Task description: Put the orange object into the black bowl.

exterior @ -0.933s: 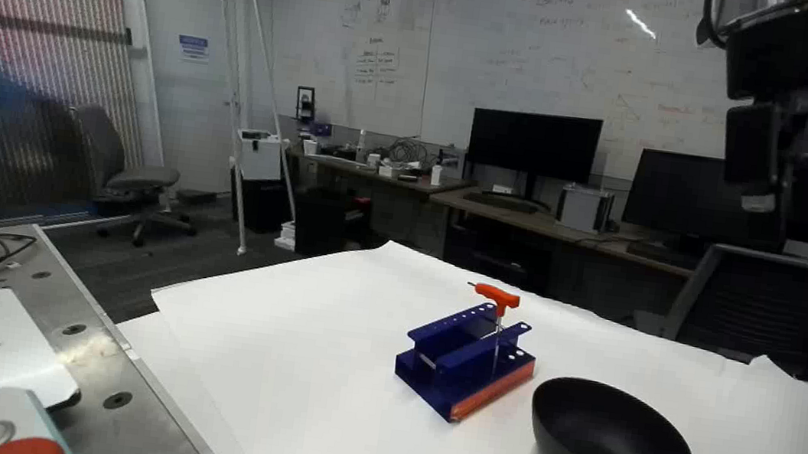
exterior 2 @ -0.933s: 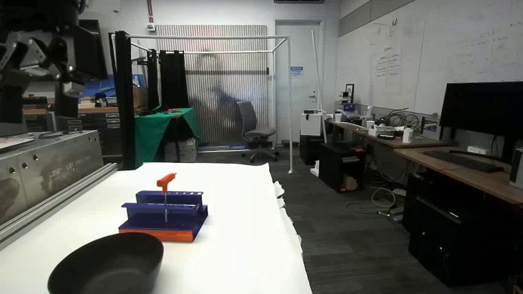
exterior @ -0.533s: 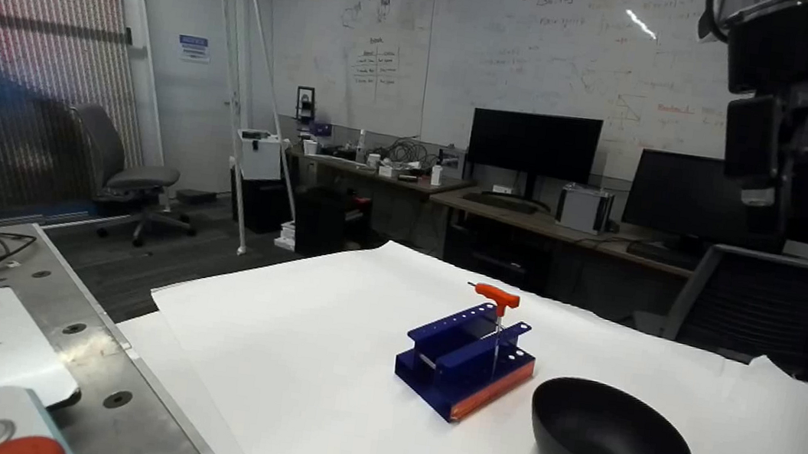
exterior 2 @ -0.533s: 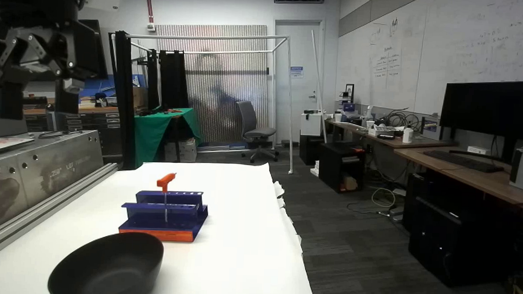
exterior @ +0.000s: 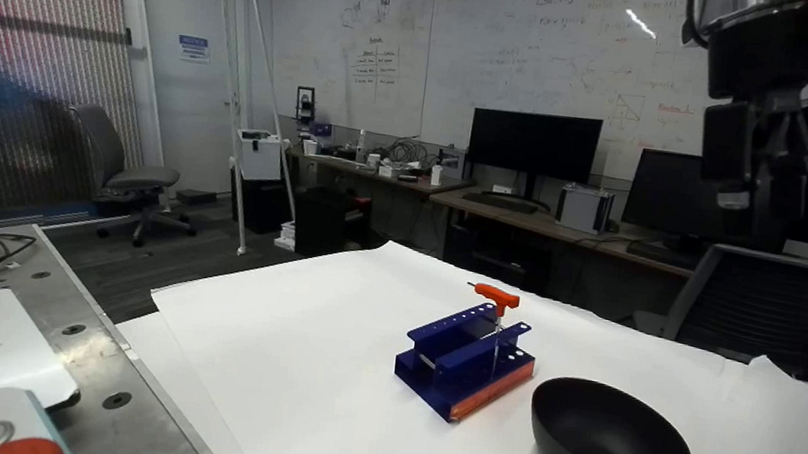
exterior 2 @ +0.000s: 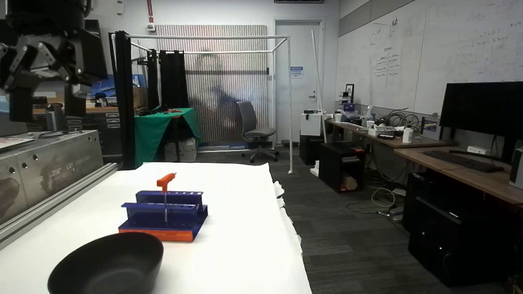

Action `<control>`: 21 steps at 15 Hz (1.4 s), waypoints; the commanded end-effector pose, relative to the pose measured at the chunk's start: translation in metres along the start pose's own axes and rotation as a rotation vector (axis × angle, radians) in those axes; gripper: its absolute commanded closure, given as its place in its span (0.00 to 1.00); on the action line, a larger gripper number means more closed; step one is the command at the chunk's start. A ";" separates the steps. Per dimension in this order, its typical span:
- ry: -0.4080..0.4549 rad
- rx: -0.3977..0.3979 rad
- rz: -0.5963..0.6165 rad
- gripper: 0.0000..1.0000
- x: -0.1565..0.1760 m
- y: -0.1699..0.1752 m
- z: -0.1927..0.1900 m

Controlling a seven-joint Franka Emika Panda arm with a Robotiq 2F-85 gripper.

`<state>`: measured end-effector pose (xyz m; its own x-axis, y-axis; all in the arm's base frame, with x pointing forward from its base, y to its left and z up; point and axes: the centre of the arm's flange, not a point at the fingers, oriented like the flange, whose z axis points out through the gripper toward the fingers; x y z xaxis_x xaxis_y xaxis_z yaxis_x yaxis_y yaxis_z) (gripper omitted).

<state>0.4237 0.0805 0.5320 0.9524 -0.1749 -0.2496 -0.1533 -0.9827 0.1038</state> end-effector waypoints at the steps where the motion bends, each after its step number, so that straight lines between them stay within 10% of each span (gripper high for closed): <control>1: 0.021 -0.015 -0.005 0.00 0.073 -0.048 -0.016; 11: 0.097 0.003 0.033 0.00 0.243 -0.096 0.015; 21: -0.018 0.066 0.094 0.00 0.300 -0.052 0.068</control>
<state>0.6821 0.0794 0.3881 0.9359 -0.2719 -0.2239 -0.2574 -0.9619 0.0920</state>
